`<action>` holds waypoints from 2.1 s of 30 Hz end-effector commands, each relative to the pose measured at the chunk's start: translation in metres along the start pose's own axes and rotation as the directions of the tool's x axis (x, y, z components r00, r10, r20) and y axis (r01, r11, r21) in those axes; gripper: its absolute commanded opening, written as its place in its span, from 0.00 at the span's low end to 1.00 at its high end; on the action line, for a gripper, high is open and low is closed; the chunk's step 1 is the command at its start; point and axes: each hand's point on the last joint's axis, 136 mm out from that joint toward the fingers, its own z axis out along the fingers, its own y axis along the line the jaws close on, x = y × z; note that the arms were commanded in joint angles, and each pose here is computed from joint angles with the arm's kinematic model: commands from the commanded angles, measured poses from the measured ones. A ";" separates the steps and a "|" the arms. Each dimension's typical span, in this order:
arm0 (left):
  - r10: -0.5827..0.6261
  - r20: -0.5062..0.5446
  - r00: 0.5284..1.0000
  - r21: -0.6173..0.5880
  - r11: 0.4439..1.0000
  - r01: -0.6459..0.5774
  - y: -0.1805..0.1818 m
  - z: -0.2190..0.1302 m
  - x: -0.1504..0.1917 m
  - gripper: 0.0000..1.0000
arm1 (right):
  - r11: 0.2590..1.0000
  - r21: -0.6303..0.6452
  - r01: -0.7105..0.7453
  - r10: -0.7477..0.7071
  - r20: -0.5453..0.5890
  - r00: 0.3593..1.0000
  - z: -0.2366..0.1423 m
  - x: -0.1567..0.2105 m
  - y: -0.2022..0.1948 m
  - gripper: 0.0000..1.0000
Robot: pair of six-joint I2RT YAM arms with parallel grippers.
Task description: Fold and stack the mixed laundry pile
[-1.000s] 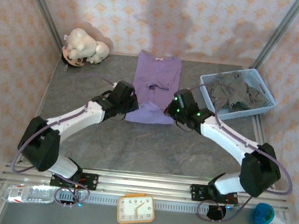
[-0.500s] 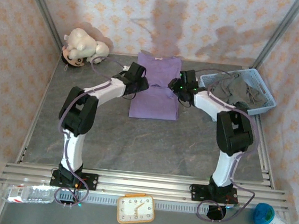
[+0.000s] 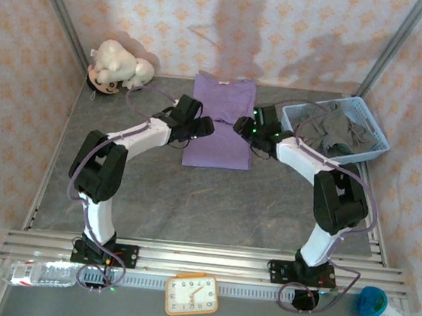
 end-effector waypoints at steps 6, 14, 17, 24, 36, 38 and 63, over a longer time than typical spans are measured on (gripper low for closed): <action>0.007 -0.091 0.996 0.030 1.000 -0.004 0.009 0.023 0.053 0.43 | 0.997 0.069 -0.045 0.051 -0.088 0.995 0.021 0.047 -0.033 0.35; -0.036 -0.205 0.978 -0.054 0.998 0.025 0.049 0.040 0.104 0.41 | 0.977 0.172 -0.129 0.153 -0.139 0.978 0.029 0.089 -0.080 0.27; -0.062 -0.236 0.970 -0.073 0.996 0.045 0.057 0.028 0.125 0.42 | 0.971 0.201 -0.127 0.164 -0.179 0.970 0.017 0.111 -0.089 0.27; -0.114 -0.268 0.957 -0.150 0.986 0.075 0.086 -0.011 0.175 0.49 | 0.963 0.254 -0.086 0.146 -0.229 0.962 -0.026 0.157 -0.099 0.27; -0.062 -0.134 0.989 -0.232 0.972 0.030 0.105 -0.083 0.147 0.98 | 0.961 0.274 0.045 0.025 -0.248 0.969 -0.083 0.162 -0.096 0.44; -0.049 -0.145 0.988 -0.248 0.969 0.012 0.111 -0.088 0.150 0.97 | 0.961 0.268 0.068 0.005 -0.264 0.964 -0.082 0.171 -0.091 0.44; -0.090 -0.205 0.974 -0.223 0.974 0.043 0.133 -0.063 0.166 0.41 | 0.920 0.341 0.191 -0.089 -0.293 0.952 -0.044 0.205 -0.077 0.13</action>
